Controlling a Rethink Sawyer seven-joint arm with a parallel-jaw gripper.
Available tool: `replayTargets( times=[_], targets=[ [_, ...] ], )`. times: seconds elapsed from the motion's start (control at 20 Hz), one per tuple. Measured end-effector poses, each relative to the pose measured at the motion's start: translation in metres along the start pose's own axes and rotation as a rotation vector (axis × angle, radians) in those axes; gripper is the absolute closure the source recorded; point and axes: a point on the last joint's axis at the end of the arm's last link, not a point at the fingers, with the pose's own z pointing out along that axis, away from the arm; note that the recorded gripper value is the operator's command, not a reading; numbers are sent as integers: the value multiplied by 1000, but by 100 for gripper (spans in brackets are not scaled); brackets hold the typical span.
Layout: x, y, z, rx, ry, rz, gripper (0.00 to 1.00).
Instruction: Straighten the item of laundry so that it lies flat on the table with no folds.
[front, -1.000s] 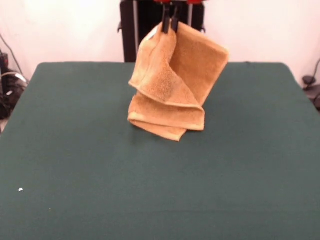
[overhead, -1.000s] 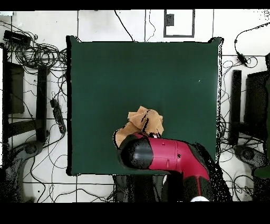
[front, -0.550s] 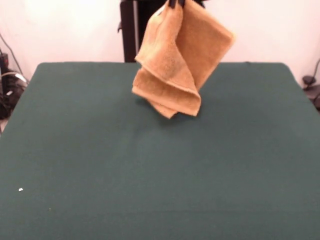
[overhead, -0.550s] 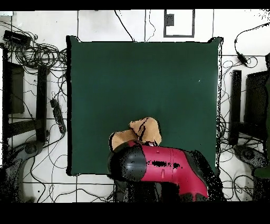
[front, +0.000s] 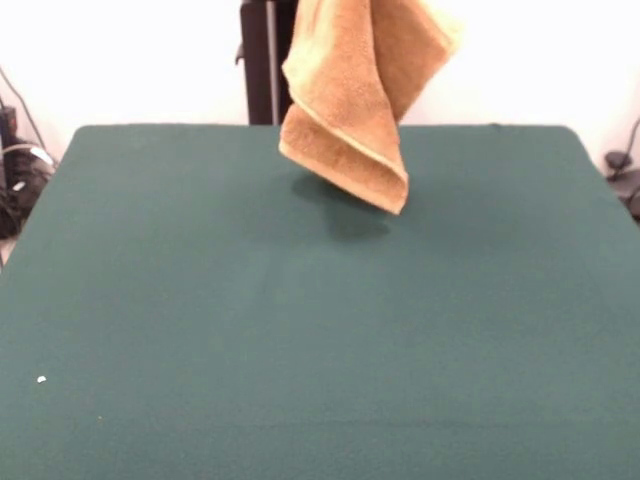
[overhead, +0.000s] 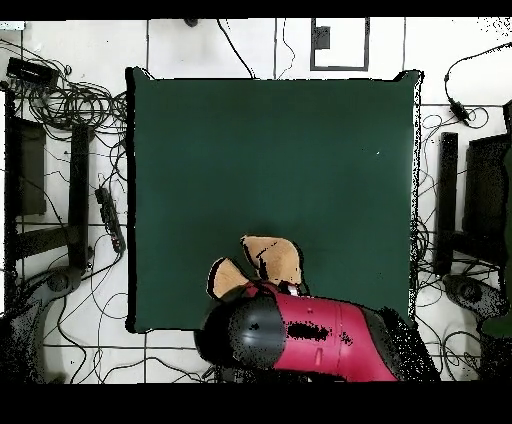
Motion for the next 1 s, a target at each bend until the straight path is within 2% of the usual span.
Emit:
replayTargets(
  times=[0.3,0.35,0.5,0.75,0.9,1.0],
  targets=[
    [12,-28,7,-11,10,64,100],
    [16,-40,13,-16,11,91,100],
    [20,-57,22,-22,8,129,100],
    [24,-105,51,-18,-25,205,100],
    [28,-128,72,-9,-30,213,100],
    [29,-133,79,-6,-25,204,100]
  ],
)
